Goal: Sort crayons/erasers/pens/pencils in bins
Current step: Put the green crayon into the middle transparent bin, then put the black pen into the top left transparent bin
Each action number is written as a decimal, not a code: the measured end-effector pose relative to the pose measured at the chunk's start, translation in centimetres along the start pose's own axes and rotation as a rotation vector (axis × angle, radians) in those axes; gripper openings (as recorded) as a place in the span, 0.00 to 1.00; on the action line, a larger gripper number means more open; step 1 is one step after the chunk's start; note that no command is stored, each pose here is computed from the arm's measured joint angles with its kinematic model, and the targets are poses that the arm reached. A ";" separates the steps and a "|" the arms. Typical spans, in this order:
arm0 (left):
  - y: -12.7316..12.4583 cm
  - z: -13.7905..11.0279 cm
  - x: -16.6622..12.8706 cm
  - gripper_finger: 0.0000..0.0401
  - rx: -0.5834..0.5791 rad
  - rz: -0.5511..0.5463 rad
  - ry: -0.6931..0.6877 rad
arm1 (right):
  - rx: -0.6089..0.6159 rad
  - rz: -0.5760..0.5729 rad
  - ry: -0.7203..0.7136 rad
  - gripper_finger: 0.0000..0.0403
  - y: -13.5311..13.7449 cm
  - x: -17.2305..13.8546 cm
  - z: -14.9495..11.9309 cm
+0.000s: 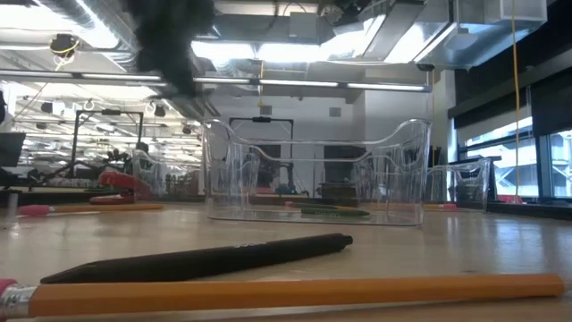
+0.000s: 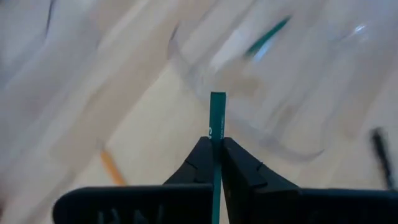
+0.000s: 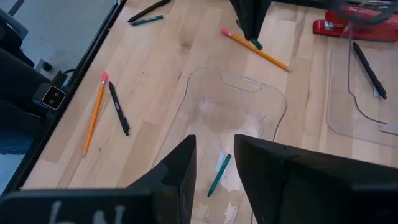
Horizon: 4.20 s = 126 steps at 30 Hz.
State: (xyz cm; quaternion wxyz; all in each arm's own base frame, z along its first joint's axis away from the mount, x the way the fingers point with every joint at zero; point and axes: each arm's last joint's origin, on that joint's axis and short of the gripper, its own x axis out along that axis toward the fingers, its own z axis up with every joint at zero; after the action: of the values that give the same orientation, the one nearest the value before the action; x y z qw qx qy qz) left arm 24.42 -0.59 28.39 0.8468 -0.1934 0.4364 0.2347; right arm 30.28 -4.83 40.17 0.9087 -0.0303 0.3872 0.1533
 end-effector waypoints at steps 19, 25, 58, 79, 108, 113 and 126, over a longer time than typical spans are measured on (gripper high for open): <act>-3.1 3.6 10.9 0.00 0.293 -0.203 -0.065 | 0.000 0.000 -0.001 0.28 0.0 0.0 0.0; -3.3 2.8 14.5 0.00 0.332 -0.184 0.007 | 0.000 0.000 -0.001 0.28 0.0 0.0 0.0; -2.9 4.2 12.5 0.19 0.246 -0.191 -0.114 | -0.030 0.008 0.019 0.28 0.1 0.0 -0.2; 0.2 -1.0 -3.8 0.18 -0.048 0.023 -0.095 | -0.315 -0.014 0.024 0.28 3.0 1.2 0.9; 2.1 -11.7 1.4 0.18 -0.411 0.144 0.460 | -0.149 -0.144 -0.110 0.28 10.4 7.3 4.6; 1.9 -11.6 1.5 0.18 -0.419 0.119 0.447 | -0.170 -0.119 -0.014 0.28 10.4 7.4 3.6; 1.8 -11.5 1.6 0.18 -0.386 0.105 0.437 | -0.201 0.162 0.175 0.28 10.4 12.5 1.9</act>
State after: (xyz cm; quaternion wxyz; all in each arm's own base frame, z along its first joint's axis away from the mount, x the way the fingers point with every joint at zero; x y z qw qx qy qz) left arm 16.73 -4.85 20.61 0.6671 -0.3739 0.5650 0.3098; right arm 36.61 8.62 33.31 0.8486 -0.1029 0.4486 0.2609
